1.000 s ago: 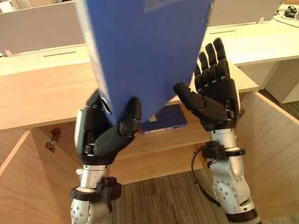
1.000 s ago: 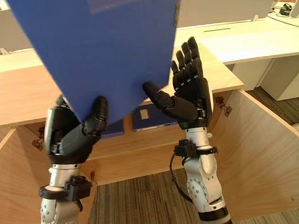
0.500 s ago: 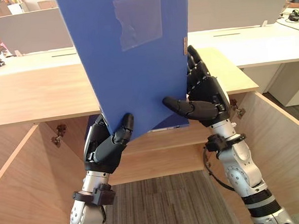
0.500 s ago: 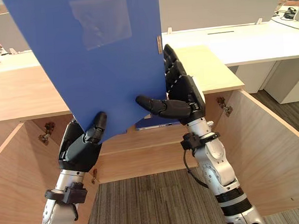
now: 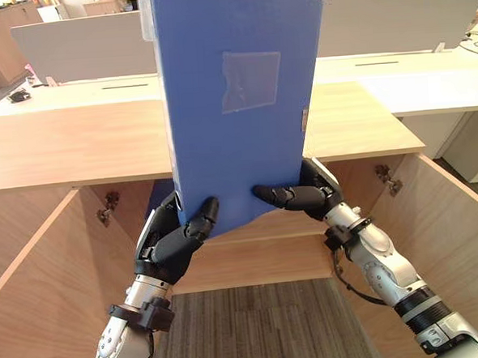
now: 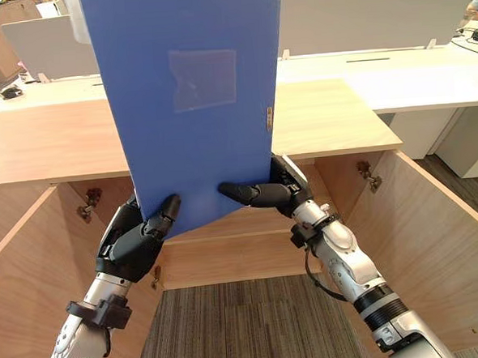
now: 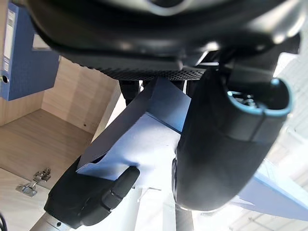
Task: Walk over to the cabinet, pick up the folder, carry it to the office cabinet, place the folder inside the office cabinet, then close the office cabinet door
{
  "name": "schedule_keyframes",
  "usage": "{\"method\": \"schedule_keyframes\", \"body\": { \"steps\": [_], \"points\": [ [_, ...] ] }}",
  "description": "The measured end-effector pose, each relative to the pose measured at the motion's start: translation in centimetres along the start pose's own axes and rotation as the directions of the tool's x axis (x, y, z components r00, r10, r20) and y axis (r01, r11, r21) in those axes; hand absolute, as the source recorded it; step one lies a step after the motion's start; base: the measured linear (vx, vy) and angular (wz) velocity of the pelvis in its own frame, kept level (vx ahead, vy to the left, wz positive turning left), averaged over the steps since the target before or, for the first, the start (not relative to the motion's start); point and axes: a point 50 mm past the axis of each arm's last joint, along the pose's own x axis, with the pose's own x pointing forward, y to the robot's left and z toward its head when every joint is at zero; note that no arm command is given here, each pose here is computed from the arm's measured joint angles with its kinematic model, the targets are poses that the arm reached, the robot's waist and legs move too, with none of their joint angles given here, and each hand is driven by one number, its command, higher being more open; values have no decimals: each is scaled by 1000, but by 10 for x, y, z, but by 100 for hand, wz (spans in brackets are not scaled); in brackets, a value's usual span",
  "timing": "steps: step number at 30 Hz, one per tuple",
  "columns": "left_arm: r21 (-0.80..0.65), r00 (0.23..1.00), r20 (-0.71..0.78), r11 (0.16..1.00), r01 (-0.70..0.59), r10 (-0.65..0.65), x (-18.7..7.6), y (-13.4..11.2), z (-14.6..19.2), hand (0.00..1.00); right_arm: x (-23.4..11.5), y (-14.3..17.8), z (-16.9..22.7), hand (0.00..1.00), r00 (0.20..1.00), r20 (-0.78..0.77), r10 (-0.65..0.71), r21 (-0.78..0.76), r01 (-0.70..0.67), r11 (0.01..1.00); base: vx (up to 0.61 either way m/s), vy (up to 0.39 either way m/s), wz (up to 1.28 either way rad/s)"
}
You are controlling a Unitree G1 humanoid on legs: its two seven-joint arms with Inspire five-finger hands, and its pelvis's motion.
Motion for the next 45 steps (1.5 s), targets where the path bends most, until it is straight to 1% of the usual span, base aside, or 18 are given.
{"method": "schedule_keyframes", "body": {
  "steps": [4,7,8,12,15,17,18,20,24,28,30,31,33,34,36,39,41,45],
  "points": [
    [7,1000,6,1000,11,-11,1,0,2,0,0,0,1,0,1000,21,-6,40,6,999,-42,4,-1],
    [28,998,43,999,41,-42,3,-1,5,0,-3,6,3,0,996,83,-25,98,17,995,-26,-2,0],
    [52,996,74,997,52,-56,4,-1,8,100,-4,9,4,0,993,109,-37,109,25,994,0,0,0],
    [115,979,200,993,24,-47,4,2,20,100,-3,26,12,0,984,174,-30,129,7,992,0,0,0],
    [120,948,310,987,-110,68,-2,16,24,100,2,42,25,0,954,289,-79,196,22,980,0,0,0],
    [139,905,334,935,-325,265,-16,43,23,100,-1,39,43,0,910,390,-141,223,55,973,0,0,0],
    [128,881,336,910,-394,334,-22,53,22,100,-2,39,48,0,897,416,-146,222,55,974,0,0,0],
    [132,740,315,745,-654,594,-55,91,15,100,-7,41,66,0,856,498,-138,195,45,980,0,0,0],
    [181,581,264,552,-814,770,-93,119,5,100,-7,48,74,0,840,533,-97,135,29,990,0,0,0],
    [253,526,178,478,-841,832,-110,132,-13,100,0,65,63,0,888,460,11,8,-17,1000,0,0,0],
    [308,465,73,423,-852,882,-124,142,-37,100,5,79,46,0,928,358,108,-118,-70,991,-11,-1,-2],
    [315,456,57,417,-853,888,-126,143,-40,100,6,81,44,0,932,343,119,-134,-77,988,0,0,0],
    [368,388,-61,382,-848,920,-140,149,-66,100,11,88,22,0,960,216,180,-241,-126,962,0,0,0],
    [384,377,-86,380,-842,922,-142,149,-71,100,11,88,17,0,965,182,190,-270,-137,953,0,0,0],
    [442,355,-169,392,-807,920,-145,152,-87,100,14,88,0,0,976,84,203,-349,-162,923,-18,-1,1],
    [491,353,-267,442,-751,896,-132,155,-107,100,28,82,-14,0,978,-39,205,-496,-198,845,-101,-1,5],
    [495,369,-323,487,-720,872,-120,152,-120,100,34,74,-22,0,979,-111,170,-591,-202,781,-141,4,-1],
    [498,397,-352,528,-688,848,-107,149,-128,100,36,67,-21,0,983,-126,135,-659,-185,729,-111,22,-1]
  ]
}}
